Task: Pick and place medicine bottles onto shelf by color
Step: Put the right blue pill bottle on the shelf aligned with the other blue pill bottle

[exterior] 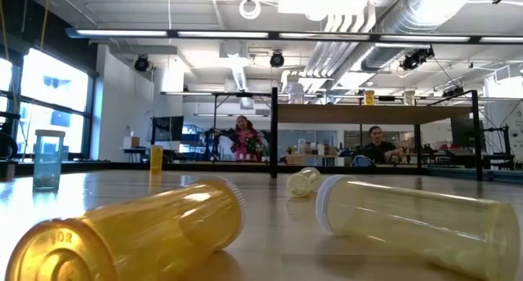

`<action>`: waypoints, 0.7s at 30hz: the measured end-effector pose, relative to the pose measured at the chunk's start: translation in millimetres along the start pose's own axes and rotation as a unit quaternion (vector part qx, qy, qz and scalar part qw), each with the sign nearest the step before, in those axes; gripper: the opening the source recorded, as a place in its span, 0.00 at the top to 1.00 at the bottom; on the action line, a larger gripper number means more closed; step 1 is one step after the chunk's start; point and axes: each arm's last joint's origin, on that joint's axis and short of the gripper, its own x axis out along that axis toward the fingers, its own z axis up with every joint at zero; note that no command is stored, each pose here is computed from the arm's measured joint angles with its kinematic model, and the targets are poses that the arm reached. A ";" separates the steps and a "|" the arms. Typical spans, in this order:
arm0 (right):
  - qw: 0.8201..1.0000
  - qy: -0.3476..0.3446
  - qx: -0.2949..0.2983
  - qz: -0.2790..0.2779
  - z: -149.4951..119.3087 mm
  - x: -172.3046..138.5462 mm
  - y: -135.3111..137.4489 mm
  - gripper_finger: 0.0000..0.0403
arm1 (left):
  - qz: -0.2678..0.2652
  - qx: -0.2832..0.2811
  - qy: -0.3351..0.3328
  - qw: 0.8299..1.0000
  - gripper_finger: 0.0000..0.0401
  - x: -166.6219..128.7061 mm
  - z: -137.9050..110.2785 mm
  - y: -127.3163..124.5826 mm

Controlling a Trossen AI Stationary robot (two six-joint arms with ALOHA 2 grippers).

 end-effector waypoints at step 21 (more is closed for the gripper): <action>0.992 0.125 -0.017 0.002 -24.9 -3.2 2.4 0.49 | 0.045 -0.041 0.185 0.981 0.77 -3.4 -37.4 -3.1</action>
